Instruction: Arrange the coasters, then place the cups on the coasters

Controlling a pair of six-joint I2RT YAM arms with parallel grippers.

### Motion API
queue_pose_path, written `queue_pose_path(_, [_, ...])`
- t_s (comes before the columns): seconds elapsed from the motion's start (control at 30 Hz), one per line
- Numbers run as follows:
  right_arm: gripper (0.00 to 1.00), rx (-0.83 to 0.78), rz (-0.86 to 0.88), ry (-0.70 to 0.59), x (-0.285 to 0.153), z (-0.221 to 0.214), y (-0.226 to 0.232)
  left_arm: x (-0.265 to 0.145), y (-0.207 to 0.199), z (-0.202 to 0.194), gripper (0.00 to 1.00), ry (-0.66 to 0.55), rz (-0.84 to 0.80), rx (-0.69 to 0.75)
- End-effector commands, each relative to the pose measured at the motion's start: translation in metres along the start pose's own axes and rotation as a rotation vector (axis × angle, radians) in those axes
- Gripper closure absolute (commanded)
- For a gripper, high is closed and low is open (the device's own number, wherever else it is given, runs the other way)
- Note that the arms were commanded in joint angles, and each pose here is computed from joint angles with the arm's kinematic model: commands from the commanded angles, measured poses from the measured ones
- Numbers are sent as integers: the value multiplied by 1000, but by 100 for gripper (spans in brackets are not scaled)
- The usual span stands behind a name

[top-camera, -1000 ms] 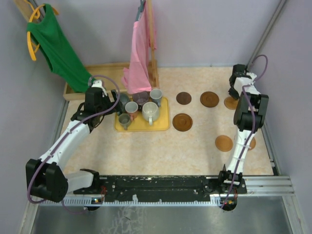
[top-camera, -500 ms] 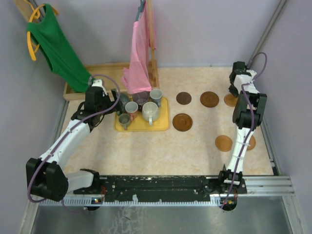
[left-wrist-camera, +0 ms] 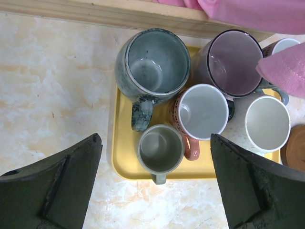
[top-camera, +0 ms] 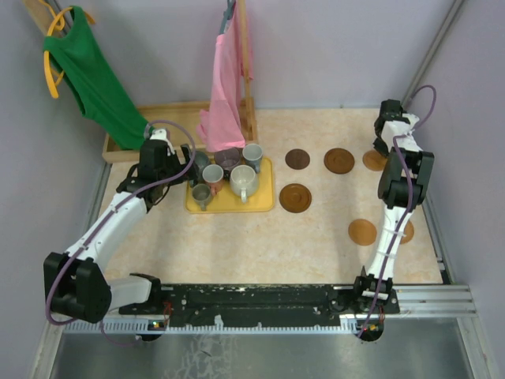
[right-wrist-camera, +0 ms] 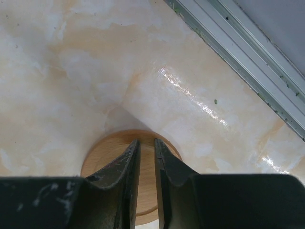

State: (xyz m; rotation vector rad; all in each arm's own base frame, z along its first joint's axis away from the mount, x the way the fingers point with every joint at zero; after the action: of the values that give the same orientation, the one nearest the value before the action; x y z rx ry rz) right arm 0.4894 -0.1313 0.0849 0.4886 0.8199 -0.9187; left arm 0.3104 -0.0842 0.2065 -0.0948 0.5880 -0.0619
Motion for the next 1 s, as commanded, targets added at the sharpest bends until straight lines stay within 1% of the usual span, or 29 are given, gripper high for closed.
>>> queue_pose_path(0.0, [81,4,-61,-10,11,3,-11,-2,-4,17,0,-48,-10,-1])
queue_pose_path(0.4, [81,4,-65,20,3,-14,-26,0,-4,16,0,-52,-13,-3])
queue_pose_path(0.97, [82,-12,-102,-2,-12,-19,-48,-3,-5,13,0,-61,-23,-10])
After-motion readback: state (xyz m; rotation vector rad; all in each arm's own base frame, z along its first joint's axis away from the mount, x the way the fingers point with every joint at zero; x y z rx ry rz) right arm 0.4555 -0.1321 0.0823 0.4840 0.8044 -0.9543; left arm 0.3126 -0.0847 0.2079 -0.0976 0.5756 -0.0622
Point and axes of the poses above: each gripper's point midway between its finger pads, its own x axis out along the fingers, its own y axis along the line the jaws close on, z = x × y, the point moved 6 cm from there along -x, back along the fingers, and after that the axes turned 10 degrees about x, right-handed, at the moved point
